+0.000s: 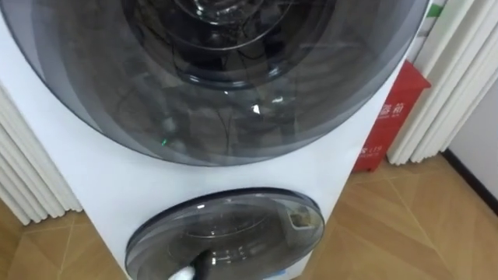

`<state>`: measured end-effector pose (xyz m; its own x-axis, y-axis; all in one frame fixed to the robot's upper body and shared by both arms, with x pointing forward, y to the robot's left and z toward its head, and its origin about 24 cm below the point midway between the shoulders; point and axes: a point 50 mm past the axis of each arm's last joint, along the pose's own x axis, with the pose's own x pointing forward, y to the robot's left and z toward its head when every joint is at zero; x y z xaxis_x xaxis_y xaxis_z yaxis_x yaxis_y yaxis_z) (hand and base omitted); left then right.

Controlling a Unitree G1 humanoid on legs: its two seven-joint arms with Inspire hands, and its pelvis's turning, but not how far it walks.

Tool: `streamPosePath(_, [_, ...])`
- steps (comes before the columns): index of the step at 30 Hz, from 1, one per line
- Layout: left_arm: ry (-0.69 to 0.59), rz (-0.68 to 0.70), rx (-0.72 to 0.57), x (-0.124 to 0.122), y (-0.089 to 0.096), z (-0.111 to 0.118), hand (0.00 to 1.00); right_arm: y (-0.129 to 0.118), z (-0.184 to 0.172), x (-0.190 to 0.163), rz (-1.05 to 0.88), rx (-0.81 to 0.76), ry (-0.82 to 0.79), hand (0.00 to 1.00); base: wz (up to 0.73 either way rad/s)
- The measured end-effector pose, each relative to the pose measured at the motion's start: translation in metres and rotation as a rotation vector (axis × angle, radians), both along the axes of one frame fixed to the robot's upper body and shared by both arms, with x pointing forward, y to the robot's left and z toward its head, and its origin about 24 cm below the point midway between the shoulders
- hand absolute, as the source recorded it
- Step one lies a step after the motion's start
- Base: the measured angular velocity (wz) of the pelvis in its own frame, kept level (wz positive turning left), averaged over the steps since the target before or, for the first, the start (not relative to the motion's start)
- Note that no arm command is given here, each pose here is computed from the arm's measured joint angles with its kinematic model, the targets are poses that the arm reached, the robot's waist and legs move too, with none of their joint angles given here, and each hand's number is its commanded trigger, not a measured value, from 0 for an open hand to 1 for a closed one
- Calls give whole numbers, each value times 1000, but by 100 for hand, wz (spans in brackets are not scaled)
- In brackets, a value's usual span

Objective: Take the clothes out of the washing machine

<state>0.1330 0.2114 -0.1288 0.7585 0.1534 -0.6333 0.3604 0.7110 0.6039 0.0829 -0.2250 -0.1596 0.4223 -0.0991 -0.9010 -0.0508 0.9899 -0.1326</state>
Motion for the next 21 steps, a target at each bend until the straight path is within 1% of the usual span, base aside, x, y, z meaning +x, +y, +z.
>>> streamPosePath(1, [85, 129, 61, -22, 28, -8, 0, -3, -1, -5, -27, -2, 18, 0, -24])
streamPosePath(2, [173, 238, 121, -48, 50, -14, 0, -4, -1, -10, -43, -3, 36, 0, -17])
streamPosePath(3, [271, 309, 167, -74, 65, -18, 0, -7, -2, -13, -62, -4, 49, 0, 0])
streamPosePath(4, [314, 333, 181, -85, 69, -19, 0, -9, -2, -14, -66, -6, 54, 0, 0])
streamPosePath(5, [395, 375, 187, -107, 73, -21, 0, -11, -1, -16, -74, -8, 62, 0, 0])
streamPosePath(6, [430, 391, 184, -117, 72, -23, 0, -11, -1, -16, -76, -7, 63, 0, 6])
streamPosePath(7, [501, 432, 169, -136, 70, -25, 0, -11, -1, -15, -80, -4, 62, 0, 10])
streamPosePath(8, [573, 499, 132, -154, 63, -28, 0, -10, -2, -15, -86, 4, 66, 0, 9])
streamPosePath(9, [607, 537, 109, -161, 59, -30, 0, -9, -3, -17, -95, 10, 75, 0, 6])
streamPosePath(11, [691, 674, 8, -179, 38, -35, 0, -5, -6, -22, -139, 33, 101, 0, 11])
streamPosePath(13, [727, 746, -52, -187, 28, -38, 0, -3, -8, -32, -176, 43, 134, 0, 23])
streamPosePath(15, [741, 820, -103, -189, 21, -39, 0, 0, -10, -38, -258, 63, 151, 0, 16])
streamPosePath(17, [738, 830, -127, -185, 17, -41, 0, 0, -11, -40, -278, 68, 159, 0, 7])
streamPosePath(21, [709, 820, -144, -171, 17, -42, 0, 0, -11, -41, -310, 83, 166, 0, 11])
